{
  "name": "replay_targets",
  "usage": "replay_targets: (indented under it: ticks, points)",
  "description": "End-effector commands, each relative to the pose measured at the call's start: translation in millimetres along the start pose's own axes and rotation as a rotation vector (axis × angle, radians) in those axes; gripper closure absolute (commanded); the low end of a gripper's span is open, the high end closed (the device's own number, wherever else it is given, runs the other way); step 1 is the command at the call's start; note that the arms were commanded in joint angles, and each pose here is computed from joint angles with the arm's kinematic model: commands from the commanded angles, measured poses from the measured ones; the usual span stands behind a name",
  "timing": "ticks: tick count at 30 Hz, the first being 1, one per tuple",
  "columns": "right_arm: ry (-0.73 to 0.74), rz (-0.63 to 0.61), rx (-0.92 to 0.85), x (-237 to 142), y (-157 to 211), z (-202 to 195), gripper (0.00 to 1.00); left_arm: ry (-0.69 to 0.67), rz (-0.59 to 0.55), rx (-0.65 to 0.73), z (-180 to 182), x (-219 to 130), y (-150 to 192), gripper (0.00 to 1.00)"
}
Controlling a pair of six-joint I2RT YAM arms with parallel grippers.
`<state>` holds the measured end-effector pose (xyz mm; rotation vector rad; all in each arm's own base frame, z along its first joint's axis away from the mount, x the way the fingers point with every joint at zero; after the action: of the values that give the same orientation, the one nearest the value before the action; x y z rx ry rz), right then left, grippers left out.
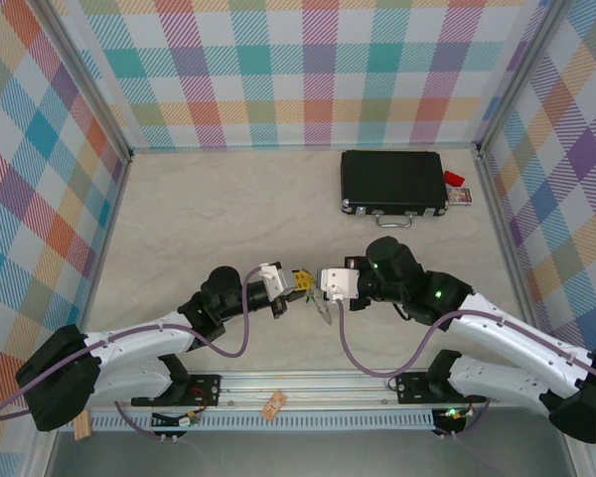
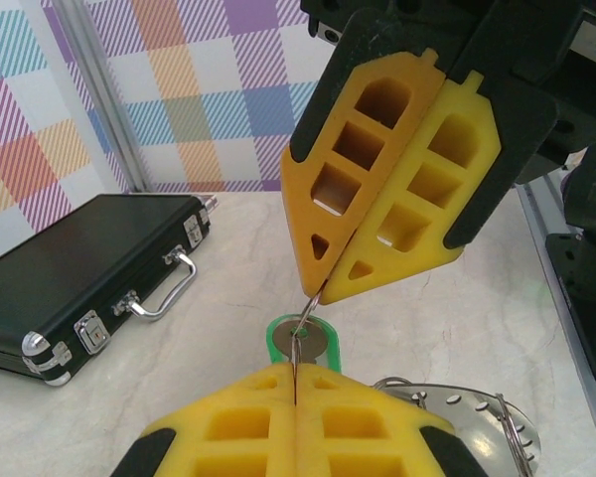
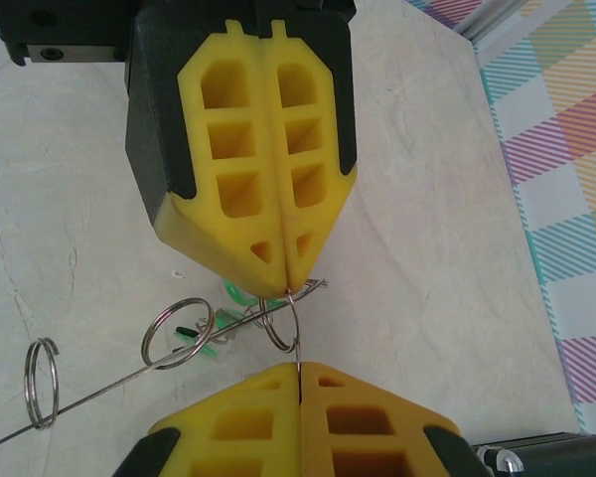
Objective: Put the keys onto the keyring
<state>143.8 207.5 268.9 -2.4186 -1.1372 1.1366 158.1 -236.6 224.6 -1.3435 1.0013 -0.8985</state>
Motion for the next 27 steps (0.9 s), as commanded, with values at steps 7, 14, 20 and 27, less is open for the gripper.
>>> replay_targets:
  ticks: [7, 14, 20, 27]
  points:
    - [-0.037, -0.018, -0.007, 5, -4, 5, 1.0, 0.035, -0.083, 0.017, -6, 0, -24, 1.0]
    - [-0.06, -0.013, -0.019, 6, -3, 11, 1.0, 0.019, -0.091, 0.013, -4, -1, -25, 1.0]
    - [-0.079, -0.009, -0.019, 8, -1, 15, 1.0, 0.012, -0.098, 0.013, -4, -1, -26, 1.0]
    - [-0.077, 0.002, -0.021, 9, 0, 17, 1.0, 0.008, -0.102, 0.013, -4, -2, -27, 1.0]
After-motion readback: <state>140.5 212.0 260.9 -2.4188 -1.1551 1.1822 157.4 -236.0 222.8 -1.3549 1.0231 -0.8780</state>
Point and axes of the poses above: each hand's point on the last joint's axis, 136 mm out from that joint toward the fingers, its own x axis out along the fingers, its own z axis along the line the jaws close on, y = z × x, the point moved 8 cm from there along -x, back along the fingers, and after that the axes turned 12 degrees about -x, right-handed, at the moved point
